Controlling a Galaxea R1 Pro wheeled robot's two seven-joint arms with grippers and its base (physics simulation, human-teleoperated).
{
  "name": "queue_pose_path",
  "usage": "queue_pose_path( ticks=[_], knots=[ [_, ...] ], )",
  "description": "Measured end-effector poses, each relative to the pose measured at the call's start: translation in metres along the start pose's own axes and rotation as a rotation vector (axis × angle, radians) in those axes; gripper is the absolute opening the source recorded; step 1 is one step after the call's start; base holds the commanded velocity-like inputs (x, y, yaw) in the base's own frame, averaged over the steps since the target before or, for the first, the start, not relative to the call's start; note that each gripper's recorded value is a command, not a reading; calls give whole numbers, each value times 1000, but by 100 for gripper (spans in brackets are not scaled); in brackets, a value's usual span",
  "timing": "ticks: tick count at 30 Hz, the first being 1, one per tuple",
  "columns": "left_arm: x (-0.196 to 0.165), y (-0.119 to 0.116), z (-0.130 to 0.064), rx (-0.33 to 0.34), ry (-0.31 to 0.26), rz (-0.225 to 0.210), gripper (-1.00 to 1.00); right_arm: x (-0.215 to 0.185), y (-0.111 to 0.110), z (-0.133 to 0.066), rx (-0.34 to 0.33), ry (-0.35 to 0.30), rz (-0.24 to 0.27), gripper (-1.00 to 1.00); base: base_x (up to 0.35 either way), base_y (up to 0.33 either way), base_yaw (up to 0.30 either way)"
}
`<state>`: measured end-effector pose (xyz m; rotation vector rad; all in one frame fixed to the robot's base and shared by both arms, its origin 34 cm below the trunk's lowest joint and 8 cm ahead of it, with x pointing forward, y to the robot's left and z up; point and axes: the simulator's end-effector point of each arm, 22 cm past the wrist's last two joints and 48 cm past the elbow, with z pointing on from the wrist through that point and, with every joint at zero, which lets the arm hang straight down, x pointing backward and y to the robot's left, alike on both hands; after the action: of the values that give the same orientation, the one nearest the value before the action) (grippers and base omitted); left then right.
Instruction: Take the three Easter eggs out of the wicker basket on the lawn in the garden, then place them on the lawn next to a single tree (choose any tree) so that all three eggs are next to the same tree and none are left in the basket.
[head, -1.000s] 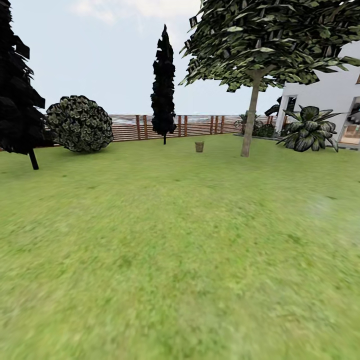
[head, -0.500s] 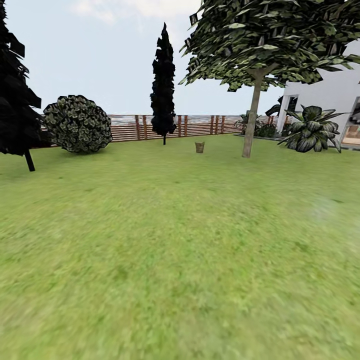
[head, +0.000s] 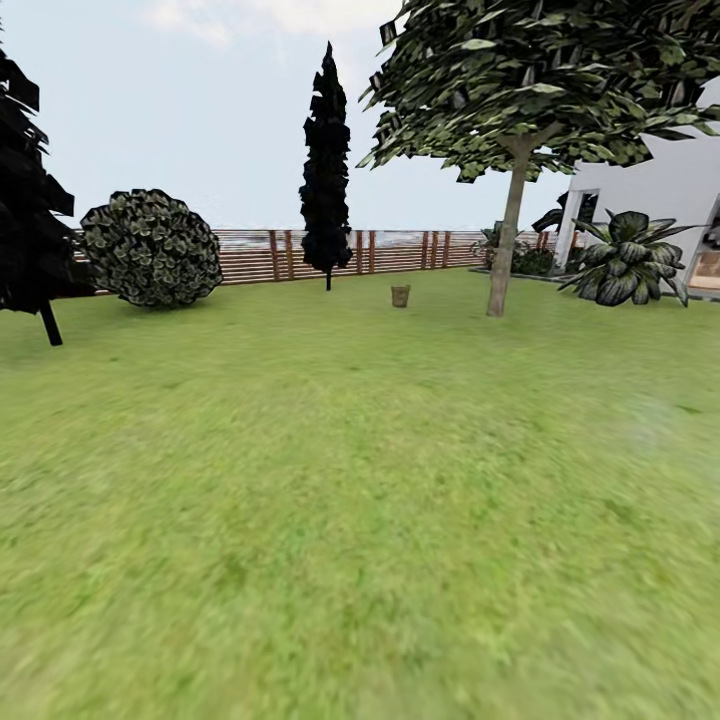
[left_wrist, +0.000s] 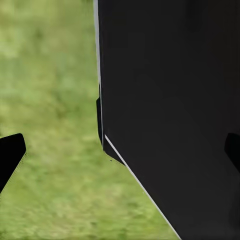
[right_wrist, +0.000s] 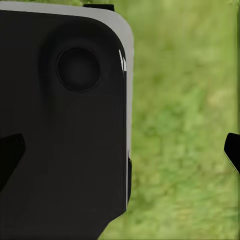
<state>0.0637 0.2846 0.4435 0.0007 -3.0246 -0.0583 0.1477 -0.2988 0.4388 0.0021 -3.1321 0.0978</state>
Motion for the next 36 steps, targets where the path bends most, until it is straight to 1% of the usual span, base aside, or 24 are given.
queue_pose_path(
  ticks=[36],
  knots=[
    [0, -1, 0, 1, 0, 0, 100, 0, 0, 0, 0, 0, -1, 100, 332, 0, 0]
  ],
)
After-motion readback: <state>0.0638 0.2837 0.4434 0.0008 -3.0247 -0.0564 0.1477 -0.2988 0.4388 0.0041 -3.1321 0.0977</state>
